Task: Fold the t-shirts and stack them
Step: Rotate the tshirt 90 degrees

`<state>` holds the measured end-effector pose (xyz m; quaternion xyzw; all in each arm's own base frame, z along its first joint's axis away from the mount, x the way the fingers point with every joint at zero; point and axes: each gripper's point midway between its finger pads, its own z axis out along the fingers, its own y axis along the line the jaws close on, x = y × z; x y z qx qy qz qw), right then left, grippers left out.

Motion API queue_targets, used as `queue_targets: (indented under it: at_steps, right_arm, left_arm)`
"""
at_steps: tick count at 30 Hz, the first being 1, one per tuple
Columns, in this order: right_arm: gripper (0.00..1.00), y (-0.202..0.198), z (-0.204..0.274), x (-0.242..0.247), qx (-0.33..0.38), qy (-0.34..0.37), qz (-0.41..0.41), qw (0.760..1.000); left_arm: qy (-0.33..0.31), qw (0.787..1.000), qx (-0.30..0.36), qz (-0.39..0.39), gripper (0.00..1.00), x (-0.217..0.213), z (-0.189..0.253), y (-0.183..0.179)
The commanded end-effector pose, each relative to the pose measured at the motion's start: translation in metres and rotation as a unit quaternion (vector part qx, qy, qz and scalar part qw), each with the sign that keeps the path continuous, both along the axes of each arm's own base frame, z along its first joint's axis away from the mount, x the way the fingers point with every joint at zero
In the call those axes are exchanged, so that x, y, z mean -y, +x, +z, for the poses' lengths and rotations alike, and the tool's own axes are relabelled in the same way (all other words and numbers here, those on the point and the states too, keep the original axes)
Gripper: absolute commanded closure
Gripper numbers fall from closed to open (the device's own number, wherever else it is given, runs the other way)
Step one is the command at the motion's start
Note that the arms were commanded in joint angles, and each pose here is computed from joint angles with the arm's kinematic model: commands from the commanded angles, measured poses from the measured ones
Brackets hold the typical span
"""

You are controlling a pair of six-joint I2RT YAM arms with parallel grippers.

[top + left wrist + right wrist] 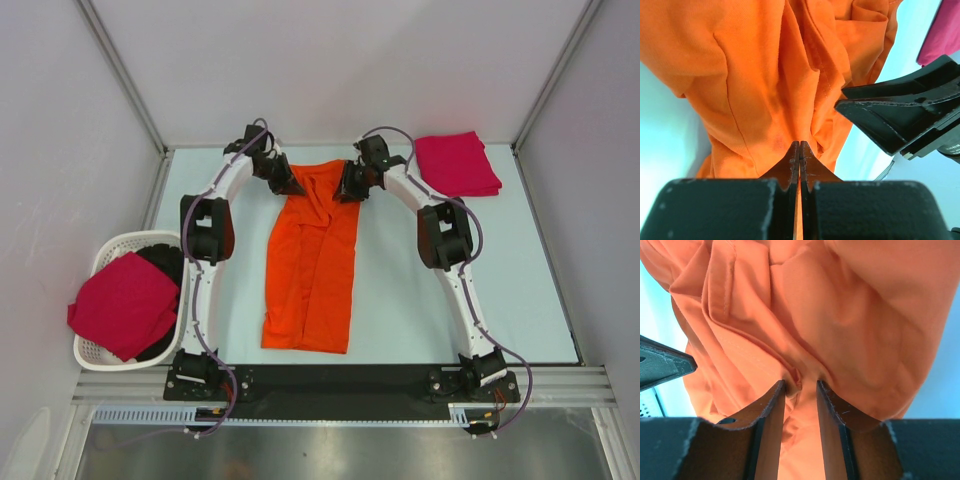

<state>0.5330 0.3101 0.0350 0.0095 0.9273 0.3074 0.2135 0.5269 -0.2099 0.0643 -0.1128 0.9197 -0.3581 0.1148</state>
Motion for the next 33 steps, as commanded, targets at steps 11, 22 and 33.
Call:
queue_targets:
  at_steps: [11, 22, 33]
  right_arm:
    - [0.85, 0.008, 0.068, -0.031, 0.063, 0.066, 0.014, 0.996]
    - [1.0, 0.016, 0.111, -0.012, 0.123, 0.044, -0.006, 0.991]
    - [1.0, 0.02, 0.1, 0.07, 0.135, -0.044, -0.087, 0.986]
  left_arm:
    - [-0.006, 0.999, 0.047, -0.004, 1.0, -0.008, 0.043, 0.005]
    - [-0.002, 1.0, 0.03, -0.01, 1.0, -0.008, 0.029, -0.003]
    - [0.0, 0.999, 0.03, -0.011, 1.0, -0.006, 0.027, -0.003]
